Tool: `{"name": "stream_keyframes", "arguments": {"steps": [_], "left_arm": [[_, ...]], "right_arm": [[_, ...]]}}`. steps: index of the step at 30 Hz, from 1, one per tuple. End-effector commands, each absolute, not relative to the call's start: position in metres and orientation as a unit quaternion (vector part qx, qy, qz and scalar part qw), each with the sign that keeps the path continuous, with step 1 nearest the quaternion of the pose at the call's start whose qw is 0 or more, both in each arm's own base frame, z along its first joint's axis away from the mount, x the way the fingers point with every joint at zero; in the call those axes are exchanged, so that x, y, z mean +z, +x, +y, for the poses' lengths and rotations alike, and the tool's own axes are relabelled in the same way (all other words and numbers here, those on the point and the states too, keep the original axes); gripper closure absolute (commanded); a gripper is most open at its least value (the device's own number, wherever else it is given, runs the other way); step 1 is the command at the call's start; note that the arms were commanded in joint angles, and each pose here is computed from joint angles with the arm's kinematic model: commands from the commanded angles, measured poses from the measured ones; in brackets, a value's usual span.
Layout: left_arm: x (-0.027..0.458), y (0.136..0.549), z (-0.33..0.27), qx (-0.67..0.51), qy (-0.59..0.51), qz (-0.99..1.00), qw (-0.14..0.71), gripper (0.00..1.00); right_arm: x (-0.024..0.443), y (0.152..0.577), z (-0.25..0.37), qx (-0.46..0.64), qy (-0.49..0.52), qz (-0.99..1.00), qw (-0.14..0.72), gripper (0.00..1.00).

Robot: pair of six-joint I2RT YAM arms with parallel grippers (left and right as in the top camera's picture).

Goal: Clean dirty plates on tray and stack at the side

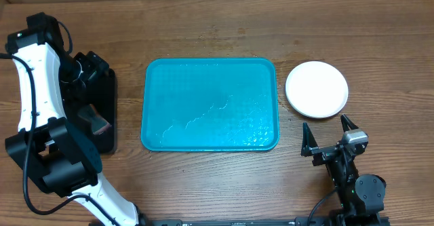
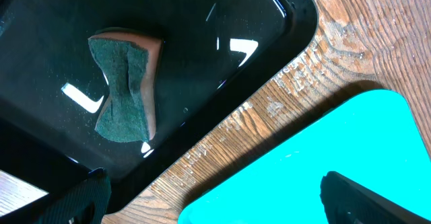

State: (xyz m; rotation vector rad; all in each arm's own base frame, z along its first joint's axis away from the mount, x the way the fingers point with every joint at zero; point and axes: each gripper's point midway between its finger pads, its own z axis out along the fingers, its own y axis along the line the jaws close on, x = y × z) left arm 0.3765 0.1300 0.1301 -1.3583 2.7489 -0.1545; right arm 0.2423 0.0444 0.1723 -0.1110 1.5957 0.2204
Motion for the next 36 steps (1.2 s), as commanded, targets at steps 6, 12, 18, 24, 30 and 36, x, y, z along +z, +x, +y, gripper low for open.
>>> {"name": "stream_keyframes", "arguments": {"steps": [6,12,18,24,30,36], "left_arm": [[0.14,0.381,0.128,-0.054,-0.444,0.893,0.05,0.0],[0.14,0.381,0.128,-0.054,-0.444,0.893,0.05,0.01],[0.14,0.381,0.128,-0.054,-0.444,0.893,0.05,0.0],[0.139,0.381,0.128,-0.053,-0.444,0.893,0.049,0.01],[0.146,0.381,0.127,-0.054,-0.442,0.894,0.058,0.0],[0.202,0.373,0.122,-0.061,-0.433,0.89,0.131,0.0]], "right_arm": [[0.171,0.243,0.042,0.094,-0.045,0.712,0.694,0.0],[0.171,0.243,0.042,0.094,-0.045,0.712,0.694,0.0],[0.171,0.243,0.042,0.094,-0.045,0.712,0.694,0.0],[0.171,0.243,0.042,0.094,-0.045,0.712,0.694,0.0],[0.171,0.243,0.042,0.094,-0.045,0.712,0.694,0.0],[0.171,0.243,0.042,0.094,-0.045,0.712,0.694,0.0]]}}
